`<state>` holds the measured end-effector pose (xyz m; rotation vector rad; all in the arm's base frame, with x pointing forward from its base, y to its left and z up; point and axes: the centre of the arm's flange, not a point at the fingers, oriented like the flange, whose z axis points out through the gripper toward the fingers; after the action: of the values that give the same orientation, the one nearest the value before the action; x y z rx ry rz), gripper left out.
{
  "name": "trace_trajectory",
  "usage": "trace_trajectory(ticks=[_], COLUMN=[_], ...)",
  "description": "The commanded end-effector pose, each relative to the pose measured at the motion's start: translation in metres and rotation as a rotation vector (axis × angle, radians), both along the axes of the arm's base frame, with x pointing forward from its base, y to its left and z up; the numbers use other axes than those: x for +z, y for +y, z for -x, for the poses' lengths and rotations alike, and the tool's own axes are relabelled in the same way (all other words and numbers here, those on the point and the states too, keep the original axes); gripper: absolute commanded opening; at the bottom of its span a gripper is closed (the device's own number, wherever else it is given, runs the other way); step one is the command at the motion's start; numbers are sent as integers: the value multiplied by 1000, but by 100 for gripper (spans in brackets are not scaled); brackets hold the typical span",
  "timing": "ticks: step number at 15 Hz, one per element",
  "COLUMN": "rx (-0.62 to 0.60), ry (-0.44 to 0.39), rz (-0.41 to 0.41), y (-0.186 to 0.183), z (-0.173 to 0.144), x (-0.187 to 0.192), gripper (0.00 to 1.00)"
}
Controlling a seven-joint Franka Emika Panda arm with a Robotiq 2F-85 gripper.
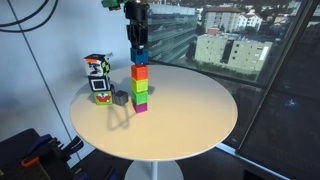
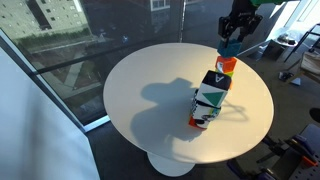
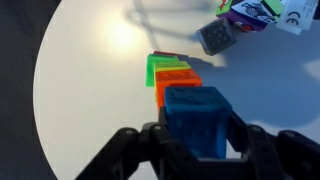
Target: Put the blue block on the orange block
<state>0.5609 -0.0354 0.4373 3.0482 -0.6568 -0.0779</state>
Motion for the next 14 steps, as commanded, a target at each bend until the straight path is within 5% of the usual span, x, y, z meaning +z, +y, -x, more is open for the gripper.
trace_trajectory(ticks=[1,14], rx=[-7,15], ry=[-4,23], rz=[48,67], y=[-2,-2], z=[-10,0], x=[2,-8], gripper=[31,31])
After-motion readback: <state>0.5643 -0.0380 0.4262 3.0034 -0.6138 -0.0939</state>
